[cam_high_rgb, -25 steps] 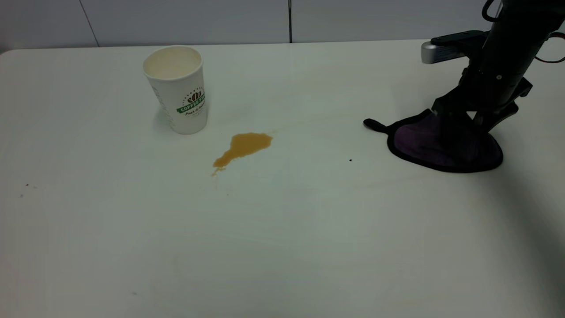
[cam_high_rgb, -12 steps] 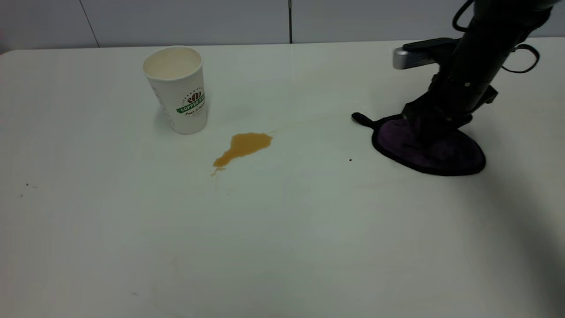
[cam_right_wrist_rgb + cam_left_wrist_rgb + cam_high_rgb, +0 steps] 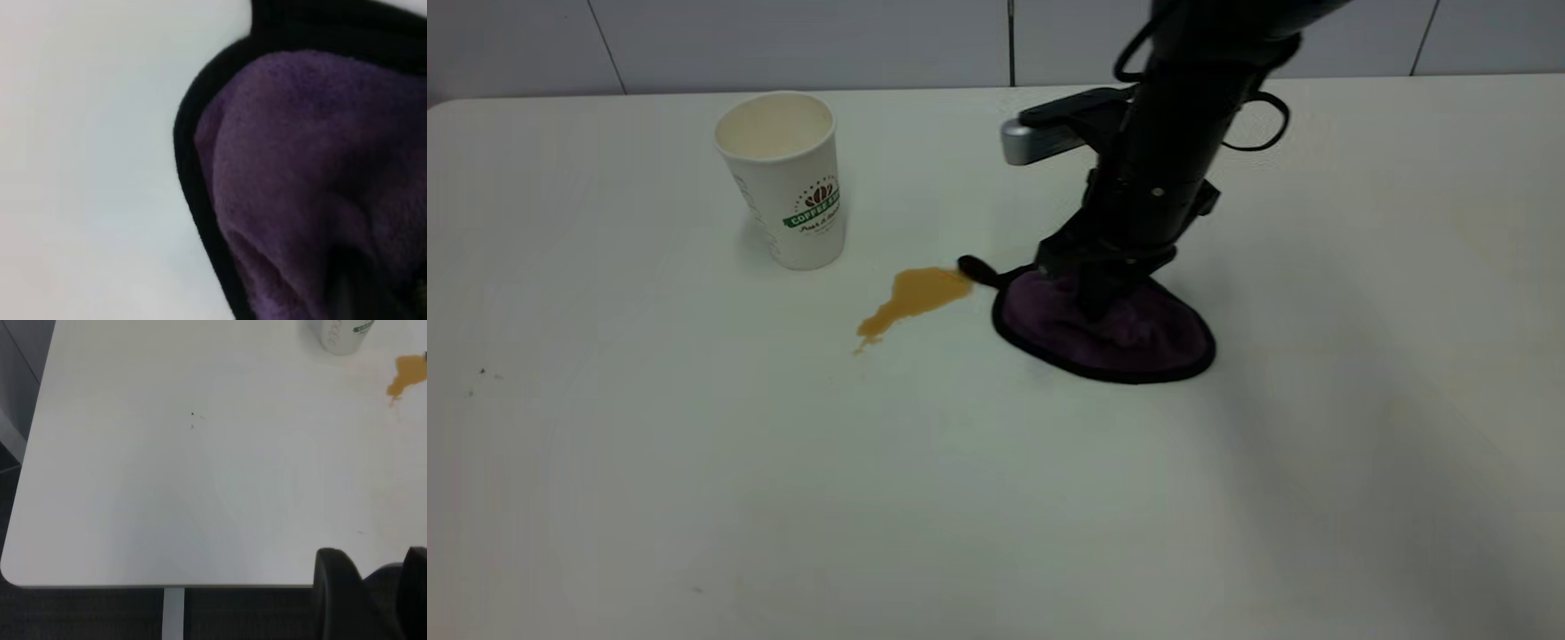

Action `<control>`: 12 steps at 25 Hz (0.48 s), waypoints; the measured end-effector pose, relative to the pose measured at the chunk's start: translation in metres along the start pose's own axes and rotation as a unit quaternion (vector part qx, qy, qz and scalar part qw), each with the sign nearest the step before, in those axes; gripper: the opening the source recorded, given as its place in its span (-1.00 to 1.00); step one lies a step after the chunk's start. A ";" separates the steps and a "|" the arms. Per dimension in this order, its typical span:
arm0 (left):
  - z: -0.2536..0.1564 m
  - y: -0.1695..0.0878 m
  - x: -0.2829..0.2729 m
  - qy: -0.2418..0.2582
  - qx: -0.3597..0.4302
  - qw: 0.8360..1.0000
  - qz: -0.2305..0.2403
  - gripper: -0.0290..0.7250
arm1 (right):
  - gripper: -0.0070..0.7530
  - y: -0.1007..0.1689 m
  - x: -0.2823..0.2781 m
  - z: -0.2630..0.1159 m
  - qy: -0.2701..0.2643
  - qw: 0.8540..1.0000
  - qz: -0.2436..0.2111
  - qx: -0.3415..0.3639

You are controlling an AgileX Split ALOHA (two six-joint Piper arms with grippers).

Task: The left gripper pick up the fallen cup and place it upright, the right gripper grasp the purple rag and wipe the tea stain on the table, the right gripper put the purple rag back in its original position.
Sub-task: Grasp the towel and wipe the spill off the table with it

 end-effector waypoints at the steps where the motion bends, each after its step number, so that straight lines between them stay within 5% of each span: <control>1: 0.000 0.000 0.000 0.000 0.000 1.000 0.000 -0.25 | -0.78 0.011 -0.002 0.005 -0.008 1.000 0.004 -0.004; 5: 0.000 0.000 0.000 0.000 0.000 1.000 0.000 -0.25 | -0.78 0.031 -0.002 0.023 -0.029 1.000 0.012 0.005; 12: 0.000 0.000 0.000 0.000 0.000 1.000 0.000 -0.25 | -0.78 0.026 0.031 0.033 -0.015 1.000 0.011 0.020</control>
Point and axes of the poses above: a point on each arm's last joint axis where the gripper is mounted, x pointing out along that axis toward the gripper, y along the wrist's bending axis when the last joint is at zero, z = x × y, the point moved 4 cm from there along x, pointing out along that axis toward the gripper, and after that the axes turned 13 degrees about x, right-handed, at the moved point
